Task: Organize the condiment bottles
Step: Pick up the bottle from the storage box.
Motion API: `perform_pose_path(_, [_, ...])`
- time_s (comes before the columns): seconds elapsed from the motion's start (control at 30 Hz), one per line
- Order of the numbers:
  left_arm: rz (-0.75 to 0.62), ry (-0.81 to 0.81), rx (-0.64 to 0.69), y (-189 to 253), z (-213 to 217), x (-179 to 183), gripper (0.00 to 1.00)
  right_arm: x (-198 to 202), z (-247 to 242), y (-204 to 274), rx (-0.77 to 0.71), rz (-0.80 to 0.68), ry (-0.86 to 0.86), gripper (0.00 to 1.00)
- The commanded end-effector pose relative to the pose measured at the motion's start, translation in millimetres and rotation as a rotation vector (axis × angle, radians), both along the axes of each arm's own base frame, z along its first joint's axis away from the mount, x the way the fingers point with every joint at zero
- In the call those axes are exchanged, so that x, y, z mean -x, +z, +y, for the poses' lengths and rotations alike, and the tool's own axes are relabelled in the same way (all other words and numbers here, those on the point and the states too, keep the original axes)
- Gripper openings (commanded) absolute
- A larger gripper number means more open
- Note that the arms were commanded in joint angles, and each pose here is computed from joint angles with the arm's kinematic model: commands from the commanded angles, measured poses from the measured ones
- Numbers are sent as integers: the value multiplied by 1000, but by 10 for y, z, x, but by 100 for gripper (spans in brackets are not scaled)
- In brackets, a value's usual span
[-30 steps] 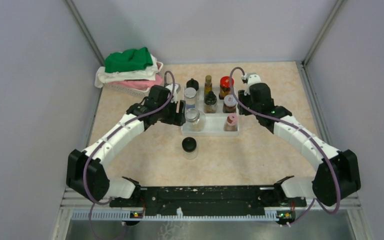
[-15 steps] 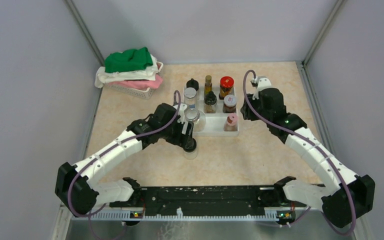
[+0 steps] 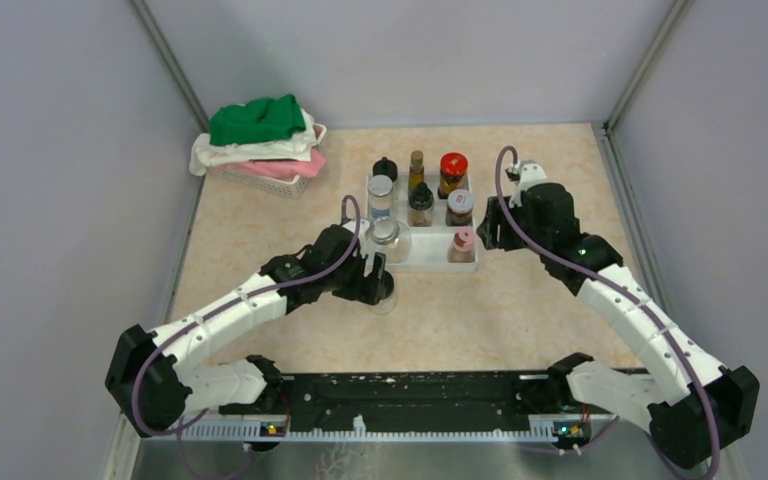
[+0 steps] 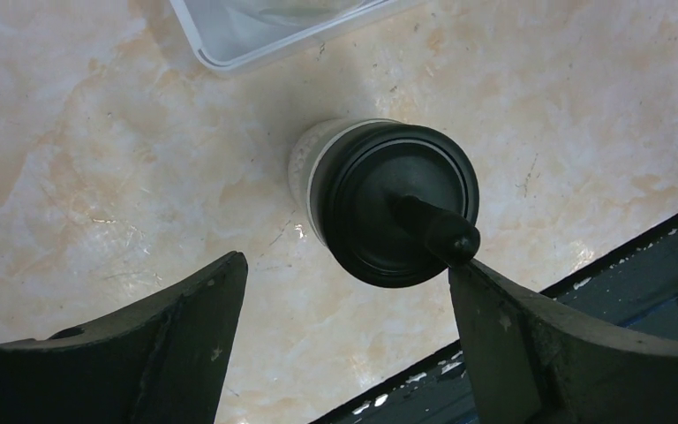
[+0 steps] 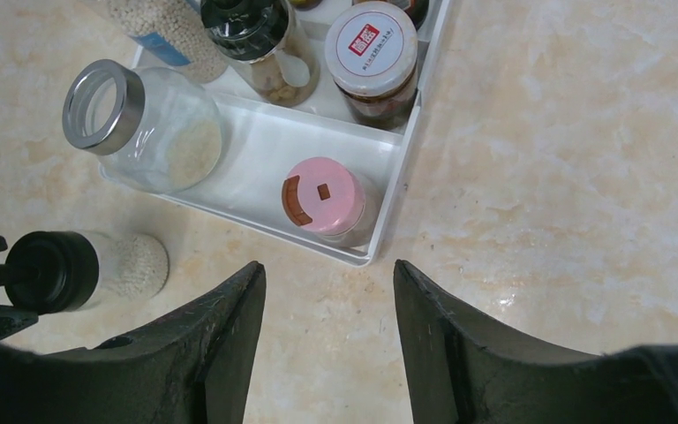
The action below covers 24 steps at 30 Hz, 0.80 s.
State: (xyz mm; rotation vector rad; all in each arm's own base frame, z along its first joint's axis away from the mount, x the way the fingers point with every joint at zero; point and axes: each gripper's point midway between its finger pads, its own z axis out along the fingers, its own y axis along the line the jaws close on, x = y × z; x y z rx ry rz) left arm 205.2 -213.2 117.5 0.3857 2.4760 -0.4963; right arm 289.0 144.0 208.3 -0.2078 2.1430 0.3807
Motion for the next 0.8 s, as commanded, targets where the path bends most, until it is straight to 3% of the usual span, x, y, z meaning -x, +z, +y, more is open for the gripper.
perform_pose_path(0.0, [-31, -6, -1, -94, -58, -58, 90, 32, 0, 83, -35, -20, -3, 56])
perform_pose_path(0.4, [-22, -74, 13, -60, -299, 12, 90, -10, 81, 104, -62, -22, 19, 57])
perform_pose_path(0.77, [-95, 71, -69, 414, 81, -3, 89, -742, 732, 59, -32, -2, 197, 54])
